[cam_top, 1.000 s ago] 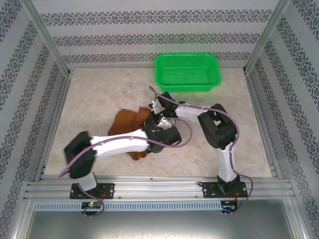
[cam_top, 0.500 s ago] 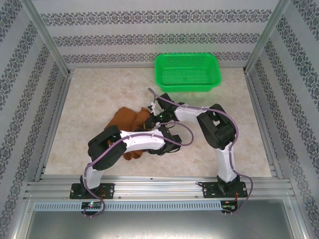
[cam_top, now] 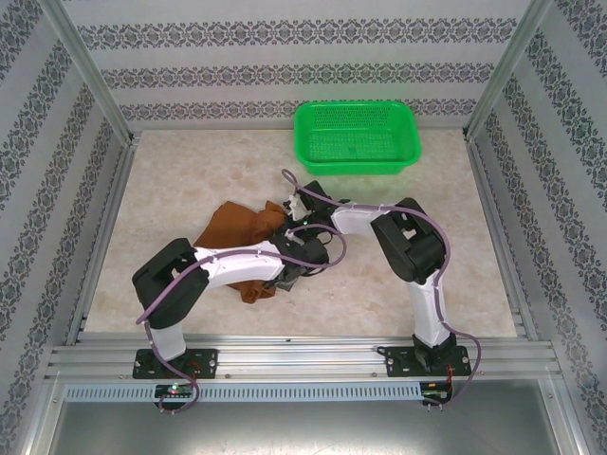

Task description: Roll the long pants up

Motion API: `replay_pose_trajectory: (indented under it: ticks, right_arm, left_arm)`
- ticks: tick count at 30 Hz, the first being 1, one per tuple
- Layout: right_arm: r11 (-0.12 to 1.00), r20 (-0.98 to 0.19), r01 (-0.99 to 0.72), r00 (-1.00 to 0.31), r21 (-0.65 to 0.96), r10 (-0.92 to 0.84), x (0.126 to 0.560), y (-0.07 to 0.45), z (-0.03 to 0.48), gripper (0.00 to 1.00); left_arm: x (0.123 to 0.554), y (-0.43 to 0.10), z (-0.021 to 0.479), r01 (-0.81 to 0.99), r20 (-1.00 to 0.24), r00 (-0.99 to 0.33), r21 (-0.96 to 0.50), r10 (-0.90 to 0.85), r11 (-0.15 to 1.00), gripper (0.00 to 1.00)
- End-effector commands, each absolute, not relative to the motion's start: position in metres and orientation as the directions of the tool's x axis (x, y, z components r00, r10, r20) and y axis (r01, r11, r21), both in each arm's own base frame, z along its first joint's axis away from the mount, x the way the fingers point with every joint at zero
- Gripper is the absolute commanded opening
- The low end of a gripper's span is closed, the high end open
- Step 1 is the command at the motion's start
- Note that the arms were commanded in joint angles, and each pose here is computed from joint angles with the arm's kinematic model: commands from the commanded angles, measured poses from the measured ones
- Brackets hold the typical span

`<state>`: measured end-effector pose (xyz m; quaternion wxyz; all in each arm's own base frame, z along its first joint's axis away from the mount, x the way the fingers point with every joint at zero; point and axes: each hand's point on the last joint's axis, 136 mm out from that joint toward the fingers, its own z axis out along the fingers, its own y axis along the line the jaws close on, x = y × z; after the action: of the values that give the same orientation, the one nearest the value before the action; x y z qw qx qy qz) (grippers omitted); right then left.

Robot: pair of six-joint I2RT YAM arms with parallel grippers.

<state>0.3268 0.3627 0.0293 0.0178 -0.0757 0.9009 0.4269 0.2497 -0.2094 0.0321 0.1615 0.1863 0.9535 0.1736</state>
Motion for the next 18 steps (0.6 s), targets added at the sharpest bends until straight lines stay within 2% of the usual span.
replay_pose_trajectory:
  ticks: [1,3,5,8,11,12,14,16,18]
  right_arm:
    - [0.744,0.102,-0.027,-0.987,0.668,-0.127,0.280,0.322,-0.008,0.00]
    - [0.743,0.093,-0.021,-0.989,0.669,-0.112,0.282,0.318,-0.004,0.00]
    - [0.719,0.054,-0.021,-0.995,0.695,-0.080,0.290,0.314,0.007,0.00]
    - [0.669,-0.065,-0.037,-0.998,0.743,0.017,0.313,0.300,0.040,0.00]
    - [0.655,-0.183,-0.057,-0.975,0.753,0.125,0.339,0.273,0.081,0.00]
    - [0.653,-0.217,-0.066,-0.964,0.755,0.153,0.346,0.264,0.095,0.03]
    - [0.654,-0.263,-0.084,-0.948,0.752,0.180,0.353,0.251,0.118,0.18]
    - [0.665,-0.309,-0.107,-0.931,0.739,0.193,0.357,0.239,0.140,0.38]
    - [0.671,-0.345,-0.137,-0.920,0.729,0.187,0.358,0.232,0.159,0.46]
  left_arm:
    - [0.198,-0.165,-0.057,0.303,0.149,-0.951,0.270,0.271,0.914,0.00]
    - [0.197,-0.181,-0.061,0.366,0.127,-0.930,0.204,0.346,0.908,0.00]
    - [0.198,-0.207,-0.052,0.454,0.055,-0.891,0.126,0.450,0.882,0.00]
    - [0.194,-0.262,-0.032,0.555,-0.077,-0.832,-0.098,0.550,0.826,0.00]
    - [0.189,-0.311,0.001,0.605,-0.225,-0.796,-0.326,0.562,0.727,0.00]
    - [0.187,-0.323,0.013,0.618,-0.260,-0.785,-0.387,0.562,0.684,0.00]
    - [0.183,-0.337,0.027,0.635,-0.294,-0.770,-0.450,0.567,0.628,0.00]
    - [0.175,-0.353,0.045,0.641,-0.326,-0.755,-0.549,0.569,0.536,0.00]
    - [0.172,-0.365,0.066,0.626,-0.376,-0.761,-0.639,0.528,0.447,0.00]
